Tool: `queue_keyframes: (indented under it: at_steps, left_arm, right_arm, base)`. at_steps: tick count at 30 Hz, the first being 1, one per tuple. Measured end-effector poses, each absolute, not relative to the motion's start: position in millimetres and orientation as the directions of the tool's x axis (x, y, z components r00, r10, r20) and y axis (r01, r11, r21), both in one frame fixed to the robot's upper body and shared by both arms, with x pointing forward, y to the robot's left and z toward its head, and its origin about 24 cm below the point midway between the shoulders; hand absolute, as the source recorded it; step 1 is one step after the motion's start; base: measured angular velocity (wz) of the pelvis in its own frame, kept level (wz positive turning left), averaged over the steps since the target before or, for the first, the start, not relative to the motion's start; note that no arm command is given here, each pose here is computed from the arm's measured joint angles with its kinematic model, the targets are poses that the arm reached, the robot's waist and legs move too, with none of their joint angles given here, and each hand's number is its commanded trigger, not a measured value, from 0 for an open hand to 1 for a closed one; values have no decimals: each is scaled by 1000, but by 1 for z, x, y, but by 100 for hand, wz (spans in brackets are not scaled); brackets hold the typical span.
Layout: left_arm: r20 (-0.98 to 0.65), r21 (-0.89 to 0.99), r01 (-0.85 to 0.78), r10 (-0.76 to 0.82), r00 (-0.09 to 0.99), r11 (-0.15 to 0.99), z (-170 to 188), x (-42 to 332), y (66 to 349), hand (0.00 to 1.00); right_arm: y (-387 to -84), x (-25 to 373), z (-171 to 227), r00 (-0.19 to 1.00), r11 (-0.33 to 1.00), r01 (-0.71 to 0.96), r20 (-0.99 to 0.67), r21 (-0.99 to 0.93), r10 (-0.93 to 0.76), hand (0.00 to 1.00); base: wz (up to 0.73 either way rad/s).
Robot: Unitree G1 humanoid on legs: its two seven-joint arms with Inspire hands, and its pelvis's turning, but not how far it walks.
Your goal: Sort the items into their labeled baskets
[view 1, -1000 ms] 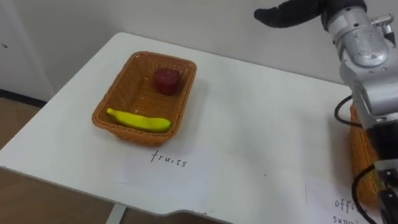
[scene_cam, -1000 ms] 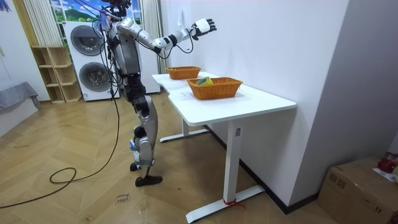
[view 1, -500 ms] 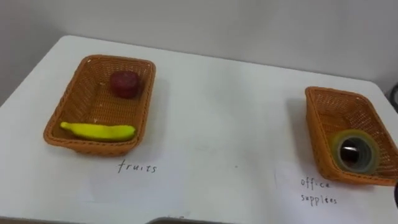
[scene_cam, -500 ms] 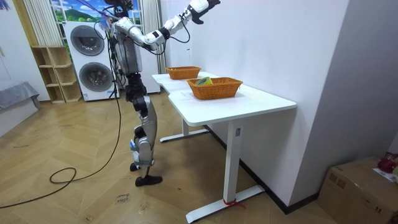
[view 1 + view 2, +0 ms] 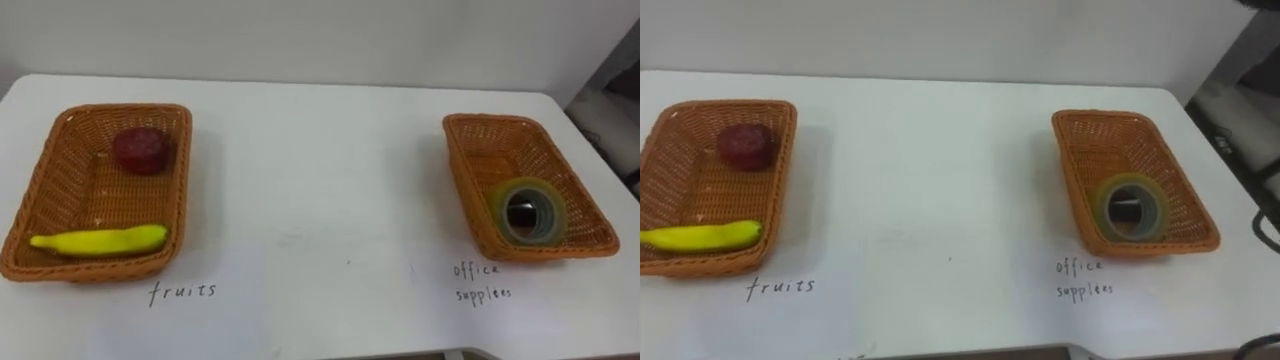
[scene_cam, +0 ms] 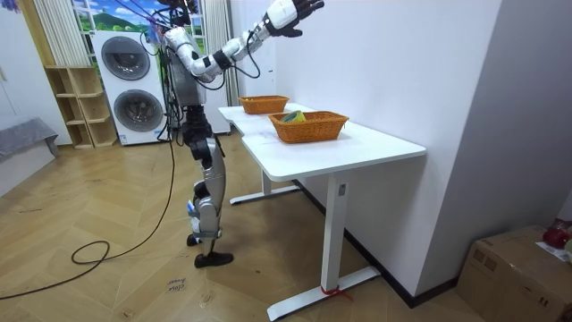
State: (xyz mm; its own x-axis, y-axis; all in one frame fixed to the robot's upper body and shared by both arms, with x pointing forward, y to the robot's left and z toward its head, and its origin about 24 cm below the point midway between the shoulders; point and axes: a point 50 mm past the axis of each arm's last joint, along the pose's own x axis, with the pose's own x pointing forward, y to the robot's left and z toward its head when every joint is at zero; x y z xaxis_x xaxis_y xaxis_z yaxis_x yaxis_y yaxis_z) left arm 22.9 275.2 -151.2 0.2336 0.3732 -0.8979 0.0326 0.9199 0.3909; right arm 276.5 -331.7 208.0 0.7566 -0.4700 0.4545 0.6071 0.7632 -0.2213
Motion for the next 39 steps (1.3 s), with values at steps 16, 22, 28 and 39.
queue_keyframes:
  at_steps: [16, 22, 28, 39]
  left_arm:
    - [-879, 447, -7, 441, 182, 895, -150, 1, 279, 0]
    - [-874, 454, -12, 447, 189, 891, -151, 5, 278, 0]
    - [-869, 461, -17, 455, 196, 887, -150, 6, 277, 0]
    - [-872, 447, -45, 446, 203, 894, -152, 10, 271, 0]
  right_arm:
    - [-376, 191, 148, 497, 492, 863, 360, -112, -790, 0]
    - [-383, 166, 112, 396, 394, 917, 214, -54, -893, 0]
    - [-387, 144, 71, 266, 266, 964, 33, -16, -963, 0]
    - [-387, 101, 4, -12, 2, 998, -249, -56, -969, 0]
  base:
    - [-11]
    - [-1]
    - [0]
    - [0]
